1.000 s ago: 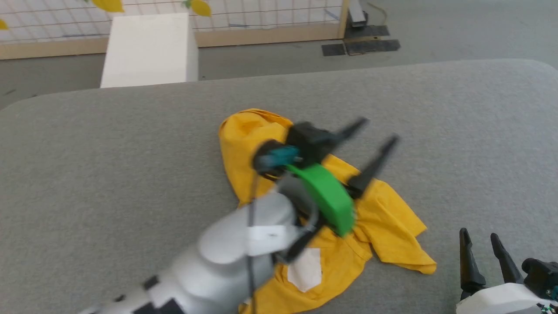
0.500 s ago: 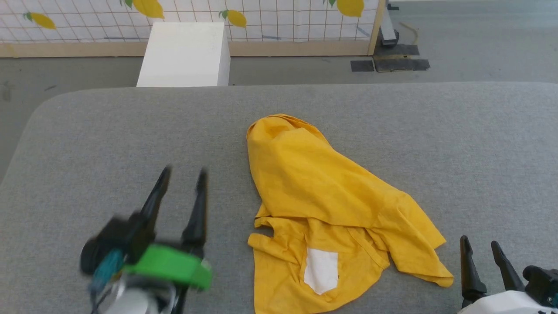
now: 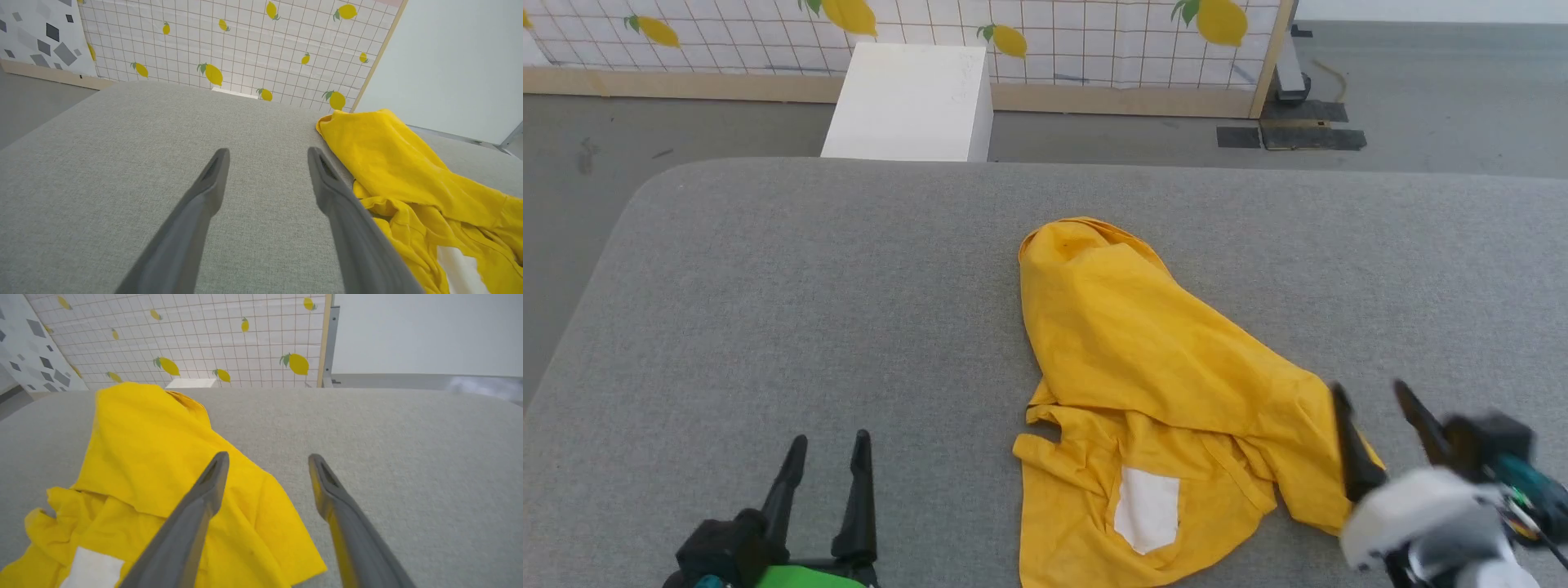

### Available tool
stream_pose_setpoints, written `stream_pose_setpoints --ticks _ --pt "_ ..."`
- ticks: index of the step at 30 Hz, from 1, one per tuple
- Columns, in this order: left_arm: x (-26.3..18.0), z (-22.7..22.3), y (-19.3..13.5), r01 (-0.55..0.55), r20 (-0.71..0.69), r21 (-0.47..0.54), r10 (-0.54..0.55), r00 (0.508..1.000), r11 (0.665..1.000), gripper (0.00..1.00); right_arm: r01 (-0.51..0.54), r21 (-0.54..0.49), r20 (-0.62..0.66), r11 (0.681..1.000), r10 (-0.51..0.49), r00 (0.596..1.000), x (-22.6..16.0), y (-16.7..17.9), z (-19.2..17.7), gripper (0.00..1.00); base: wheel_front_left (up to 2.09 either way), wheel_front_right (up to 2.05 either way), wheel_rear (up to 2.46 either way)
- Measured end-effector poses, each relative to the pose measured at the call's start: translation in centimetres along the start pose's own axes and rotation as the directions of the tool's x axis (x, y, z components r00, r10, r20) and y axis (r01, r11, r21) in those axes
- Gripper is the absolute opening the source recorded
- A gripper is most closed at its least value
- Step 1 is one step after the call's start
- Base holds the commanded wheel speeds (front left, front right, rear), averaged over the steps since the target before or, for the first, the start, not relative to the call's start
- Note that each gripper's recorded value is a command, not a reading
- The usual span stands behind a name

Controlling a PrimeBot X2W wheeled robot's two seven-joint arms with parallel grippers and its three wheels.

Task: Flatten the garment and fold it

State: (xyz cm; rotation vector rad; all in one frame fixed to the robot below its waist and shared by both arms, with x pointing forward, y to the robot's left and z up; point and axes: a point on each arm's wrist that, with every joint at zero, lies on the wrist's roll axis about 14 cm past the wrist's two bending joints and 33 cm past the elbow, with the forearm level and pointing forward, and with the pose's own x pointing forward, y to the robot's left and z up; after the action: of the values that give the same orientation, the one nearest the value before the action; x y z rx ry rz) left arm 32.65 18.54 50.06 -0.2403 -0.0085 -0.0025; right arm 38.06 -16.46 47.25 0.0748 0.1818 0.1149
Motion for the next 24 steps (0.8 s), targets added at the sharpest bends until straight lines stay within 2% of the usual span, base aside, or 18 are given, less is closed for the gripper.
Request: stream_pose_setpoints --ticks 4,8,11,14,15,18,21,24 --pt "0.0 -0.6 -0.5 0.013 -0.007 -0.01 -0.013 1.0 1.0 1.0 -0.114 -0.086 -0.137 0.99 0.102 0.985 1.8 3.8 0.2 1.0 0.0 0.0 0.0" --pt "0.1 -1.2 -0.7 0.023 -0.02 -0.024 -0.023 1.0 0.999 1.0 -0.23 -0.194 -0.238 0.954 0.181 0.954 3.5 6.5 0.9 1.0 0.0 0.0 0.0" --pt "0.0 -1.7 -0.7 0.022 -0.029 -0.035 -0.023 0.999 0.999 1.0 -0.294 -0.229 -0.277 0.928 0.227 0.934 4.9 8.0 1.6 1.0 0.0 0.0 0.0" --pt "-0.2 -2.2 -0.7 0.02 -0.039 -0.034 -0.022 0.999 0.999 1.0 -0.366 -0.235 -0.339 0.9 0.278 0.899 5.8 9.9 0.8 1.0 0.0 0.0 0.0" --pt "-0.4 -2.5 -0.5 0.011 -0.047 -0.04 -0.013 0.999 0.999 1.0 -0.417 -0.241 -0.383 0.876 0.309 0.871 6.2 11.4 -0.1 1.0 0.0 0.0 0.0" --pt "-0.7 -2.7 -0.2 -0.005 -0.052 -0.048 0.002 0.999 0.999 1.0 -0.484 -0.243 -0.454 0.841 0.342 0.822 6.6 13.3 -1.9 1.0 0.0 0.0 0.0" --pt "-1.3 -2.9 0.6 -0.036 -0.054 -0.055 0.033 0.998 0.998 1.0 -0.545 -0.244 -0.527 0.802 0.362 0.769 6.5 14.9 -4.0 1.0 0.0 0.0 0.0" --pt "-1.9 -3.0 1.3 -0.065 -0.056 -0.055 0.062 0.996 0.996 1.0 -0.578 -0.259 -0.577 0.774 0.356 0.735 6.6 15.6 -5.7 1.0 0.0 0.0 0.0"
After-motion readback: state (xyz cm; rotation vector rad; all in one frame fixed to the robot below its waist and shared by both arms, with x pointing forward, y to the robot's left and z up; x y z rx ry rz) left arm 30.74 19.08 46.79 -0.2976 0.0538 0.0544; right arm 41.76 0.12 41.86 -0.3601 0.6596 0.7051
